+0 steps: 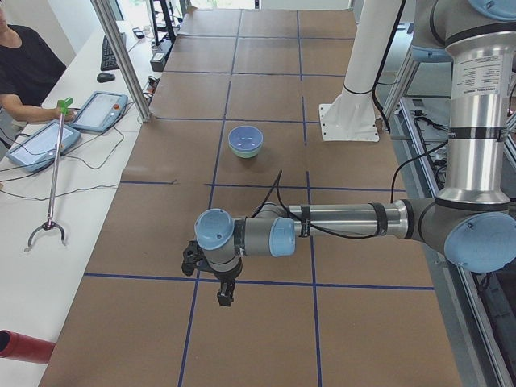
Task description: Stack blue bowl on green bowl
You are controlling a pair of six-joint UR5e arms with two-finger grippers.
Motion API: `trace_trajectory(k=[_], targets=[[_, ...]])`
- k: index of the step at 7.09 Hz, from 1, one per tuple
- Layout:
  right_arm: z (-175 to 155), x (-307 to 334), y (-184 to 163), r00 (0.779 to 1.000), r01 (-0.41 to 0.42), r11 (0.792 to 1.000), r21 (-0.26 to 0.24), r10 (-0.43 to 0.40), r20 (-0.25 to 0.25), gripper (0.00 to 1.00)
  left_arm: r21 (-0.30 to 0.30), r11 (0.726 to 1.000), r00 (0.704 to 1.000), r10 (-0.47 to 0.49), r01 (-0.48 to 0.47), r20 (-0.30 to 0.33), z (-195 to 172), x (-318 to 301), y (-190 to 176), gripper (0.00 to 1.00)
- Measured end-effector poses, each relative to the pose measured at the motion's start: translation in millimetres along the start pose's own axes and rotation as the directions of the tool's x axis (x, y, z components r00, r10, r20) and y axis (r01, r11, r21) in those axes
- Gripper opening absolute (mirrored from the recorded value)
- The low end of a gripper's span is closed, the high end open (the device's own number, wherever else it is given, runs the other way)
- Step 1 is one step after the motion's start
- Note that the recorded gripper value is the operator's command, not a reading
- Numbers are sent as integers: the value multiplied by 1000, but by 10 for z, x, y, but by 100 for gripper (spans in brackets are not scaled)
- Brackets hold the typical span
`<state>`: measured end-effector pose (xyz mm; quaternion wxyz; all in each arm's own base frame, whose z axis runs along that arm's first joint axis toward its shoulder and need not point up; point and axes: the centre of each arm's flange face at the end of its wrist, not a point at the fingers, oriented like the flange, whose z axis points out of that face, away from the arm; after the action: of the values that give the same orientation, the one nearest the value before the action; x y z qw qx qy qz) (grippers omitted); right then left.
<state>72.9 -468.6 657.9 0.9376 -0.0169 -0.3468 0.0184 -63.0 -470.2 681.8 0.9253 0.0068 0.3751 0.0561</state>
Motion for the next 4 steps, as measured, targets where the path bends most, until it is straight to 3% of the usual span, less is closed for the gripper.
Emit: trace_trajectory(k=[4], targets=[[1,-1,0,1000,0,1000,0,0,0,100,3,1000,1000,3,-3,4,-15,7,-26,100]])
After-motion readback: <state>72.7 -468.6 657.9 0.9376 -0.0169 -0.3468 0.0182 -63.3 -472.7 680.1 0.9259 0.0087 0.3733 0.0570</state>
